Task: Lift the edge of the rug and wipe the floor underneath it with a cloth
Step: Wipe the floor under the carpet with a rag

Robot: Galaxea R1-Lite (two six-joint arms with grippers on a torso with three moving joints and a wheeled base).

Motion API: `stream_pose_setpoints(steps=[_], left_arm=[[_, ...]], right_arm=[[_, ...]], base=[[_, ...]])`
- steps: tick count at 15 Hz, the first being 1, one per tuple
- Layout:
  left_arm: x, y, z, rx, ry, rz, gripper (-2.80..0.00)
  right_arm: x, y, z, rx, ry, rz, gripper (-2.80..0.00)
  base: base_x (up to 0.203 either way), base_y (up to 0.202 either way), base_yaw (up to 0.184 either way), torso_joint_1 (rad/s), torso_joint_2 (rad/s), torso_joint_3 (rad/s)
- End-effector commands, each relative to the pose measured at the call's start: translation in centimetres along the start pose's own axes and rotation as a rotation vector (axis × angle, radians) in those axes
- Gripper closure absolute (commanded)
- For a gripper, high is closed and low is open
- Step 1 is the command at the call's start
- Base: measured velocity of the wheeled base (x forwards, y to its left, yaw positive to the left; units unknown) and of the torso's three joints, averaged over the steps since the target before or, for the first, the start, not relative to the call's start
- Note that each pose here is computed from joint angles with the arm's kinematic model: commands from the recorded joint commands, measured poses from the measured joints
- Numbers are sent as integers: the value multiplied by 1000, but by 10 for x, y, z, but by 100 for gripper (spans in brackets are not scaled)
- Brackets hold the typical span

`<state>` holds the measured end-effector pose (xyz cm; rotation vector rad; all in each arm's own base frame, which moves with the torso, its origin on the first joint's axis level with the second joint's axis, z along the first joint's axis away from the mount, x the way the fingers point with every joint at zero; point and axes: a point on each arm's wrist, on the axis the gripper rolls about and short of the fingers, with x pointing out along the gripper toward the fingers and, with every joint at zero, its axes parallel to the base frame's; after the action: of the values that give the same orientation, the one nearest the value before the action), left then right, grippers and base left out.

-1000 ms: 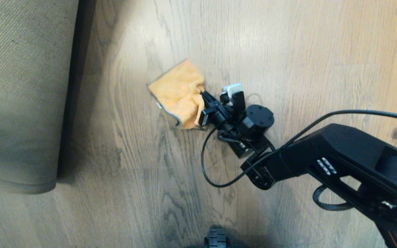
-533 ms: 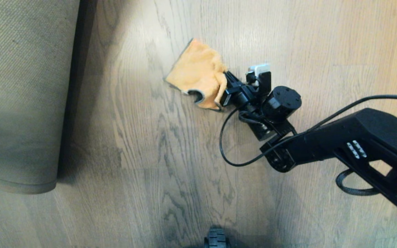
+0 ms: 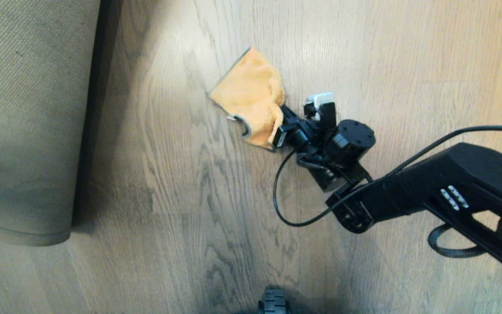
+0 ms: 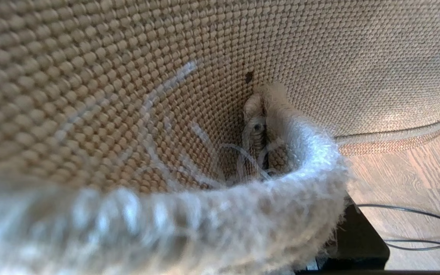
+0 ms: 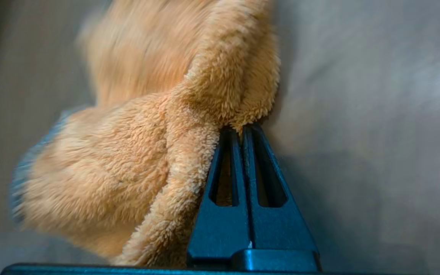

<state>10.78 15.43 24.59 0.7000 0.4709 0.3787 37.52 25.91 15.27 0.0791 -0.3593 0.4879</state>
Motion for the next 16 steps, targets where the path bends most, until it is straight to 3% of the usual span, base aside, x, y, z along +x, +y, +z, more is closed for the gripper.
stream_pose_setpoints(steps=[1, 4, 6, 7, 12, 16], left_arm=[[-1, -1, 0, 5, -3, -1, 0], [-1, 0, -1, 4, 2, 3, 0], [-2, 0, -1, 2, 2, 6, 0], [-2, 0, -1, 2, 2, 6, 0], [-2, 0, -1, 1, 3, 5, 0], [-2, 0, -1, 3, 0, 6, 0]], right_arm=[[-14, 51, 3, 41, -1, 119, 0], [-40, 127, 9, 100, 18, 287, 0], [-57, 163, 13, 128, 25, 369, 0], [-61, 171, 15, 135, 25, 386, 0], [-57, 162, 28, 137, -1, 365, 0], [-42, 127, 34, 114, -24, 286, 0]], base=[[0, 0, 0, 0, 0, 0], [0, 0, 0, 0, 0, 0], [0, 0, 0, 0, 0, 0], [0, 0, 0, 0, 0, 0], [0, 0, 0, 0, 0, 0], [0, 0, 0, 0, 0, 0]])
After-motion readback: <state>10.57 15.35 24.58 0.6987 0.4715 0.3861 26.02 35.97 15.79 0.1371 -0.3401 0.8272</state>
